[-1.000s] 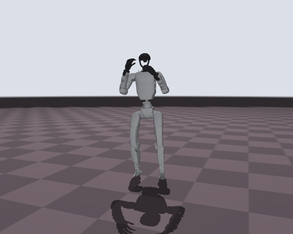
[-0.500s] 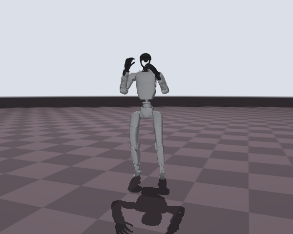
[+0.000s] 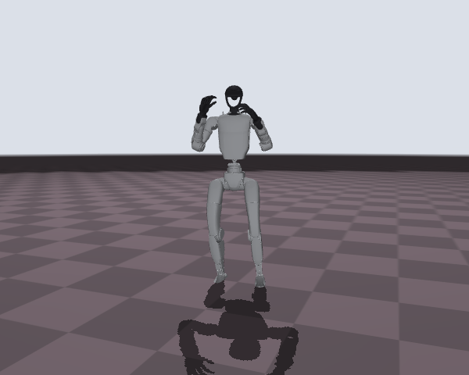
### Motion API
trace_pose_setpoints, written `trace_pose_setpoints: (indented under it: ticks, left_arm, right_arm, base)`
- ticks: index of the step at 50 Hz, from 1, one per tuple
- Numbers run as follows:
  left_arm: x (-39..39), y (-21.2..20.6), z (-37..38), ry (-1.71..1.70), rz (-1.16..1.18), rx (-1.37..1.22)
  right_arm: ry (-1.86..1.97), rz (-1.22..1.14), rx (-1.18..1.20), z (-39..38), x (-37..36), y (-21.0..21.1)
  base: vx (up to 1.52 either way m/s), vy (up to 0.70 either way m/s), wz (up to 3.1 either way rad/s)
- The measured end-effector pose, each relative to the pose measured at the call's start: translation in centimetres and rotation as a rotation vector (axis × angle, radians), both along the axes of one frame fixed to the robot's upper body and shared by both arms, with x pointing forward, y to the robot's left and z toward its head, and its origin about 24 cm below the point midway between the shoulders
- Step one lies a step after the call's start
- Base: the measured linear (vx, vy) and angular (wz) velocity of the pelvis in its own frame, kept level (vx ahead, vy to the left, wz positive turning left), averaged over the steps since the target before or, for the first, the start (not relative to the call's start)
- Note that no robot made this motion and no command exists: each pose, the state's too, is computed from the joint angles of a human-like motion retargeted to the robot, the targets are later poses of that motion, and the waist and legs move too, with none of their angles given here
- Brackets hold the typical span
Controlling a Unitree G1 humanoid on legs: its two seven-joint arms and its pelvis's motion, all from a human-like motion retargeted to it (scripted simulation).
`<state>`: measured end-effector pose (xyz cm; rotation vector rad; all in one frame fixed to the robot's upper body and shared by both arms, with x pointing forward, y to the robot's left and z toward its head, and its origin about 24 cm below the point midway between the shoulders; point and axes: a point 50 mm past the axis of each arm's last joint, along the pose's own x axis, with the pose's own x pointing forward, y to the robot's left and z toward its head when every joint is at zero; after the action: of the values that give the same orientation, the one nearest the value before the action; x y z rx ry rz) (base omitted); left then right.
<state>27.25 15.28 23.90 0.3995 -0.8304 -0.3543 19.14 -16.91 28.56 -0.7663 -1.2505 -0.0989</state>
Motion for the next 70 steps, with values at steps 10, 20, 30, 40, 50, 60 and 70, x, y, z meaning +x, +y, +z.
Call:
trace_pose_setpoints:
  ticks: [10, 20, 30, 40, 50, 60, 70]
  left_arm:
    - [0.1, 0.3, -0.2, 0.001, 0.043, 0.004]
    - [0.2, 0.5, -0.4, -0.001, 0.087, 0.01]
    - [-0.5, 1.0, -0.3, -0.043, 0.137, -0.03]
    - [-1.2, 2.2, -1.0, -0.059, 0.246, -0.082]
    - [-2.1, 4.8, -0.2, -0.155, 0.407, -0.112]
    - [-4.2, 12.7, -2.7, -0.136, 0.883, -0.045]
    - [-5.8, 18.3, -15.1, 0.334, 1.279, 0.156]
  right_arm:
    - [0.018, 0.004, 0.008, 0.0, 0.0, -0.2]
    - [0.024, 0.008, 0.042, -0.1, 0.1, -0.3]
    - [-0.002, 0.027, 0.103, 0.0, -0.1, -0.3]
    - [-0.063, -0.01, 0.197, 0.8, 0.3, -1.4]
    - [-0.217, -0.156, 0.261, 2.5, -0.7, -4.1]
    - [-0.166, -0.577, 0.332, 0.5, 0.5, -10.8]
    - [0.384, -1.133, 0.43, -12.9, 1.4, -21.2]
  base:
    - [0.0, 0.0, 0.0]
    - [0.0, 0.0, 0.0]
    - [0.04, 0.0, 0.04]
    - [-0.03, 0.0, 0.09]
    - [-0.02, 0.0, 0.01]
    - [0.01, 0.0, 0.08]
    - [0.03, 0.01, 0.26]
